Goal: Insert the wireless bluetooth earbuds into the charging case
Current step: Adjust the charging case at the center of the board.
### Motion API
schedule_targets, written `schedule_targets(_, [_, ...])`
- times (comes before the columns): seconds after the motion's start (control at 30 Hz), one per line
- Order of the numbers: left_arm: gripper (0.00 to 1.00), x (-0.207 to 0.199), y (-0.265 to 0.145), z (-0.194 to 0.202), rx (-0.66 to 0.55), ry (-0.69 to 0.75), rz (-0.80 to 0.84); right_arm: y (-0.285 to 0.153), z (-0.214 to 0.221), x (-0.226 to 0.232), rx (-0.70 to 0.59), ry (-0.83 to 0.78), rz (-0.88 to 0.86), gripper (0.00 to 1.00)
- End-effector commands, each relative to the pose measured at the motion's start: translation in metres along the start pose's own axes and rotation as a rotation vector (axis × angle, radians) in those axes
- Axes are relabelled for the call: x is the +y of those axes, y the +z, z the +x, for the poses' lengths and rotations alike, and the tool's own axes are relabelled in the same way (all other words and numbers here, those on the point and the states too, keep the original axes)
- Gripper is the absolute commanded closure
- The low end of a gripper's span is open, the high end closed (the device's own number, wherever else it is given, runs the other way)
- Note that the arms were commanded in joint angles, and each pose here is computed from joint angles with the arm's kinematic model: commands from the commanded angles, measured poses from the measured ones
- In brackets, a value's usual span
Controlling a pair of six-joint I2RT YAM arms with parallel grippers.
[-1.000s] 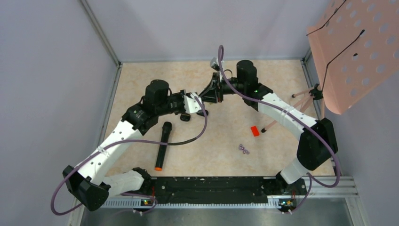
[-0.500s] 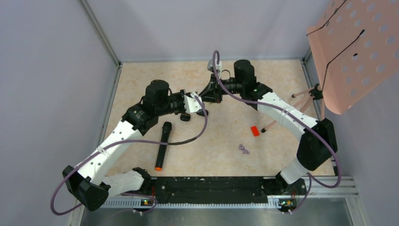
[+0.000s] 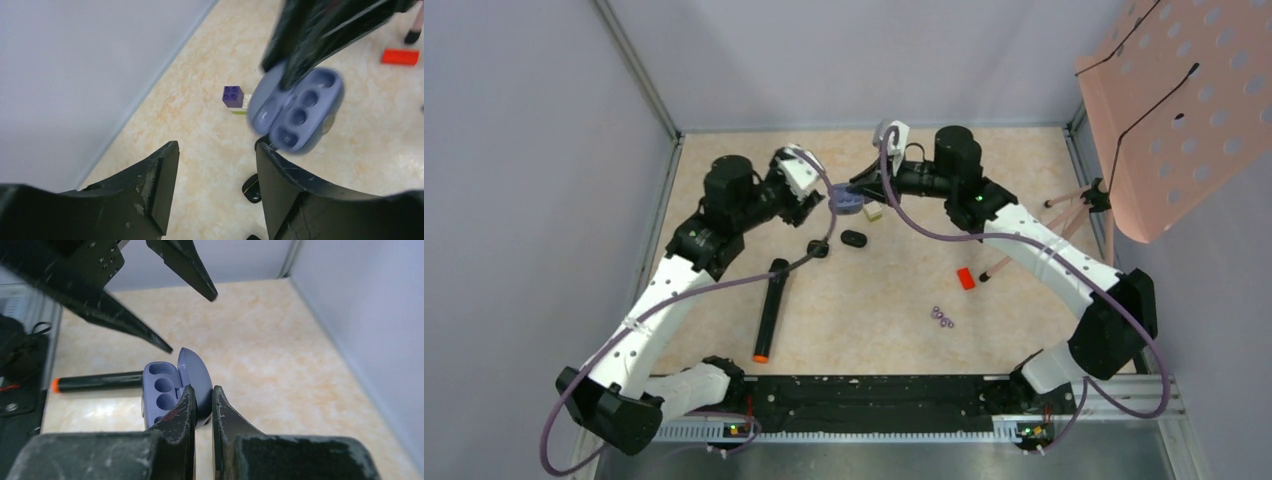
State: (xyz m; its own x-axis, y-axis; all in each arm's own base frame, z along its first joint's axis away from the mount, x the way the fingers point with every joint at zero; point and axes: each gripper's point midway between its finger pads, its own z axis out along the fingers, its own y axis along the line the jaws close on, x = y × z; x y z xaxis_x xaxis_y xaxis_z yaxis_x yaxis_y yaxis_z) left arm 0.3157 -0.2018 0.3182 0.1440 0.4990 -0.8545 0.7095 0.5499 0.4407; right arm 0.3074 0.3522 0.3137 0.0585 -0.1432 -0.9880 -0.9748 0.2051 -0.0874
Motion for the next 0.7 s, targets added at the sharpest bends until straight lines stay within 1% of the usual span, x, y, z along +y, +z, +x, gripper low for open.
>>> schedule_targets(0.0, [0.36, 0.023, -0.041, -0.049, -0.233, -0.352, 0.06, -0.029, -0.086, -0.015, -0.209, -0.307, 0.174, 1.0])
schedule_targets(0.07, [0.36, 0.011, -0.047, -0.051, -0.298, -0.383, 0.167, -0.036, -0.098, -0.014, -0.251, -0.359, 0.198, 1.0])
schedule_targets(0.13, [0.36, -0.004, -0.052, -0.056, -0.38, -0.374, 0.261, -0.04, -0.107, -0.011, -0.281, -0.393, 0.205, 1.0])
schedule_targets(0.17, [0.37, -0.009, -0.053, -0.06, -0.42, -0.346, 0.298, -0.041, -0.11, -0.009, -0.29, -0.399, 0.203, 1.0])
schedule_targets(0.23, [0.38, -0.019, -0.052, -0.064, -0.436, -0.331, 0.378, -0.042, -0.114, -0.003, -0.3, -0.408, 0.189, 1.0])
schedule_targets(0.27, [0.39, -0.024, -0.051, -0.065, -0.431, -0.361, 0.423, -0.042, -0.115, -0.001, -0.301, -0.416, 0.182, 1.0])
schedule_targets(0.33, [0.4, -0.027, -0.05, -0.069, -0.44, -0.366, 0.481, -0.041, -0.116, 0.005, -0.306, -0.423, 0.169, 1.0])
schedule_targets(0.43, [0.39, -0.026, -0.046, -0.074, -0.464, -0.365, 0.527, -0.037, -0.115, 0.01, -0.303, -0.42, 0.153, 1.0])
schedule_targets(0.67, [0.41, -0.026, -0.042, -0.079, -0.478, -0.353, 0.541, -0.03, -0.116, 0.016, -0.315, -0.408, 0.139, 1.0])
